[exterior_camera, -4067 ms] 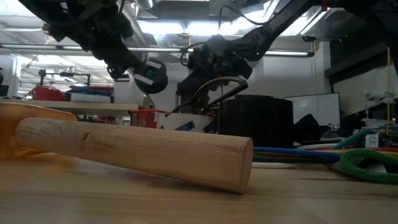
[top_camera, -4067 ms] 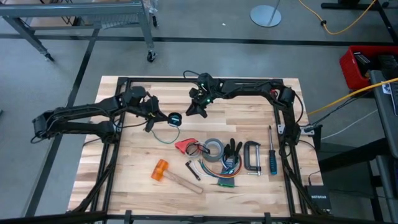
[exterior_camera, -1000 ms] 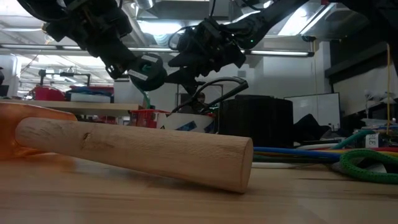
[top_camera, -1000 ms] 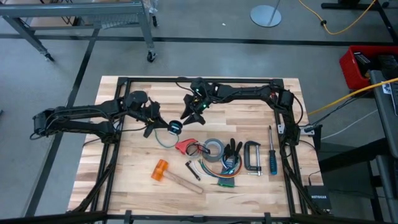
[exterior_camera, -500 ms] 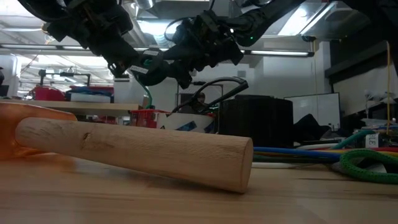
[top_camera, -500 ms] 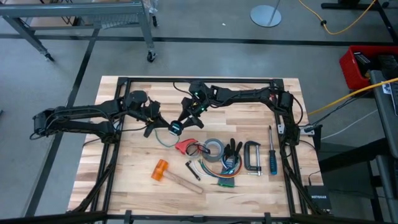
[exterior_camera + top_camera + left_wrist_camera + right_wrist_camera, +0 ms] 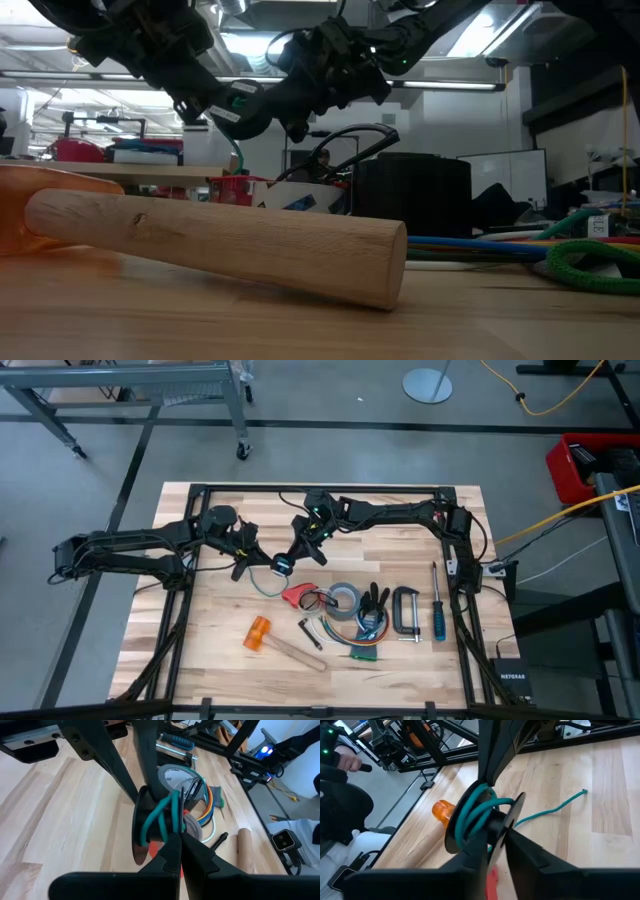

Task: Coil cords
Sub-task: Coil the green cable wire on the black spool

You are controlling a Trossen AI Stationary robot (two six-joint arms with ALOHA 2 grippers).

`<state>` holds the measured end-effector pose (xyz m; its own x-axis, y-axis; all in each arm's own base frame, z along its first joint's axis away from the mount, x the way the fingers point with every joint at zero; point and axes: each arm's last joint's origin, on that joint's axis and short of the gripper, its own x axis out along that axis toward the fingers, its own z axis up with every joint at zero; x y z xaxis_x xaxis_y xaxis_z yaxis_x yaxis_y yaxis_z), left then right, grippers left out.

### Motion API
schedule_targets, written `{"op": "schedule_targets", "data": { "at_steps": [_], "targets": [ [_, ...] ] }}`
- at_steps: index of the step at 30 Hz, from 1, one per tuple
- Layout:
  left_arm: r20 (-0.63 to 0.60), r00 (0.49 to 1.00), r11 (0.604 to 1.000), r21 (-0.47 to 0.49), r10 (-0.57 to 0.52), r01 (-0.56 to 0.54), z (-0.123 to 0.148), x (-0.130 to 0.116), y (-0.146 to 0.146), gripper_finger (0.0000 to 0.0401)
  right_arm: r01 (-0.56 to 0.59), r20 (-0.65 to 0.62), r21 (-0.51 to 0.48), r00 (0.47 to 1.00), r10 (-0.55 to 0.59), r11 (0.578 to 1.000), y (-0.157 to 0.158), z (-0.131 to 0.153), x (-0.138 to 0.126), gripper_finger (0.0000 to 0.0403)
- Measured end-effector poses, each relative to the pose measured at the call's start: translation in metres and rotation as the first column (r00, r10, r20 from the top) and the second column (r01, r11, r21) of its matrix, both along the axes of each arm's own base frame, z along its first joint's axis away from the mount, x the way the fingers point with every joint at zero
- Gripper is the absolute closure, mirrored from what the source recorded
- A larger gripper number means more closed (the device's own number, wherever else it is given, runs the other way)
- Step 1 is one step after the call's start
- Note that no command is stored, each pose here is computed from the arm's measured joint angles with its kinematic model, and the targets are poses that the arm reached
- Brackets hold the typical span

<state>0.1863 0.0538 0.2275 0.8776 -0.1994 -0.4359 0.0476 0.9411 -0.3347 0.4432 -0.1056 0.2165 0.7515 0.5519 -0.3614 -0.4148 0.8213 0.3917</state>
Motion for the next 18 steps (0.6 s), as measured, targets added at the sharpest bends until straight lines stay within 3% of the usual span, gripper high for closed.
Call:
{"op": "schedule_targets", "data": {
  "at_steps": [8, 18],
  "targets": [
    [0.021, 1.000, 1.000, 0.003, -0.008, 0.008, 0.0020, 0.0010, 0.0000, 0.0401, 0.005, -0.001, -0.001, 1.000, -0.005, 1.000, -0.0008, -0.0003, 0.0000, 0.0391],
    [0.017, 0.997, 0.997, -0.035, 0.075, -0.075, 0.0033, 0.0019, 0.0023, 0.0401, 0.005, -0.005, 0.000, 1.000, -0.005, 1.000, -0.0017, -0.0009, -0.0006, 0.0399]
  ]
}}
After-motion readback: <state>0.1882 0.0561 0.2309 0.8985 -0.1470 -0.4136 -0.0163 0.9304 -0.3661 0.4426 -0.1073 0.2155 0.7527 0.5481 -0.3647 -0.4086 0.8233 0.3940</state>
